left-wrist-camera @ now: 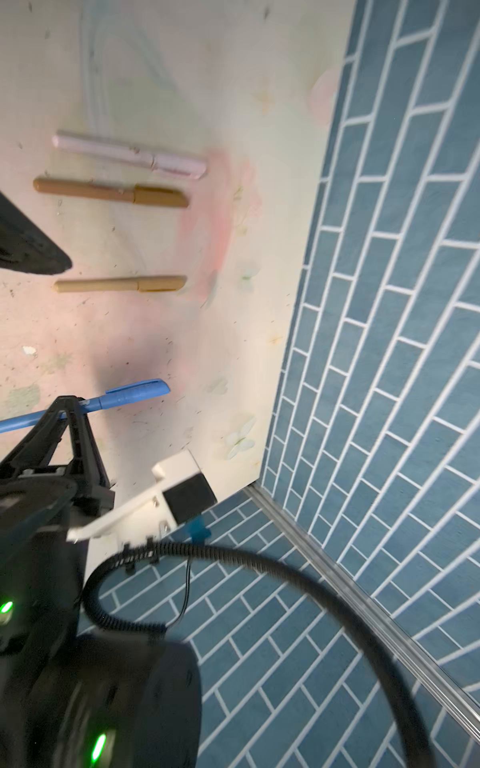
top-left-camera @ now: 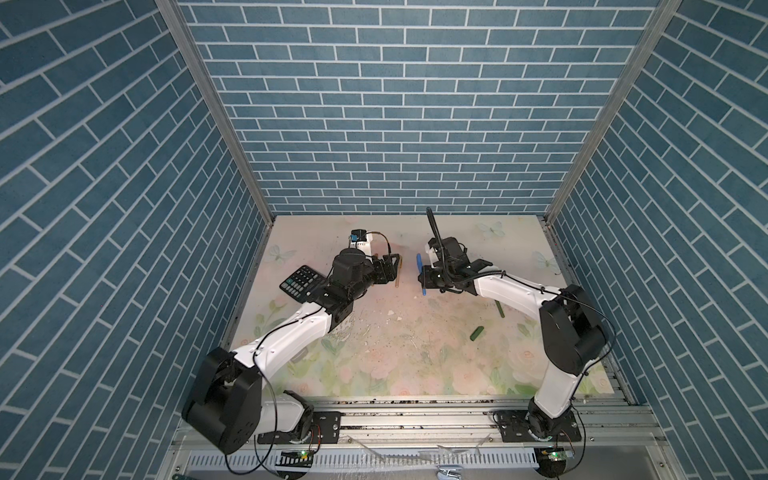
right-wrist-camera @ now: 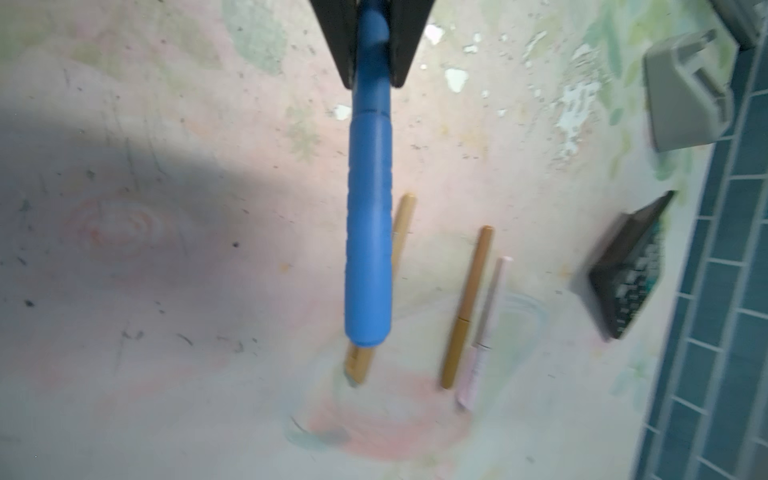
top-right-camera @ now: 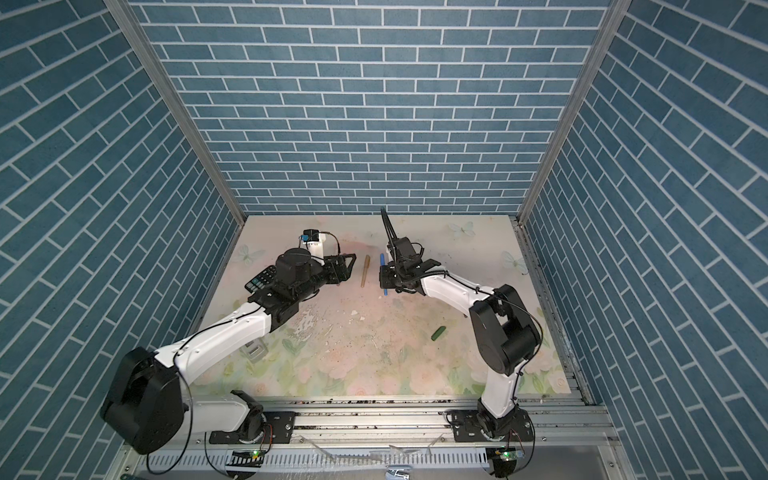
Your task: Insert the pens into the pen caps
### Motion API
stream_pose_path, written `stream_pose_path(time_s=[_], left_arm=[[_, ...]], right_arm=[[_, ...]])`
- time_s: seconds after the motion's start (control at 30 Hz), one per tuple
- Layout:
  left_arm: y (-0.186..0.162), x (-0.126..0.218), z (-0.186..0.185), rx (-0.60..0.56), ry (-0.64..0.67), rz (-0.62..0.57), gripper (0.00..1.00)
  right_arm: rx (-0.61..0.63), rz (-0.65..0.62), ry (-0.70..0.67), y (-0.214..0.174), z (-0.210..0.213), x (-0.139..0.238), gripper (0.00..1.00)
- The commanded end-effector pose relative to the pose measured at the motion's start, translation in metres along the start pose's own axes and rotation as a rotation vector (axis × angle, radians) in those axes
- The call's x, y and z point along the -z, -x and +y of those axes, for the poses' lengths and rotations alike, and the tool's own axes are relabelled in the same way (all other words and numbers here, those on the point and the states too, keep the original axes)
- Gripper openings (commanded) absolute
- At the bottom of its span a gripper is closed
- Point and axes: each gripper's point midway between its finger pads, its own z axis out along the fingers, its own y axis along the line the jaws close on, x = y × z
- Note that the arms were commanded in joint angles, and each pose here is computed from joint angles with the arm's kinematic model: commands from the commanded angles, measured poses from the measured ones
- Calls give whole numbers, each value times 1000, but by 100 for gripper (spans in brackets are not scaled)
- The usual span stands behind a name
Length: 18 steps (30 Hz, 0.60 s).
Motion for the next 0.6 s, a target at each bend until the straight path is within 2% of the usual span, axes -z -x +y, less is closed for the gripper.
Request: stream_pose_path(time_s=[0.0, 0.1, 0.3, 0.57], left_arm=[[-4, -14, -21, 64, -164, 76, 75], [-11, -24, -31, 80, -246, 125, 71], [-22, -33, -36, 88, -295, 173, 66], [-25, -38, -49, 108, -387, 193, 46]], right_arm=[[51, -82, 138, 13, 37, 27, 10], [50, -87, 181, 12, 50, 40, 10], [66, -101, 213, 11, 62, 54, 10], [74, -100, 235, 11, 68, 57, 10]])
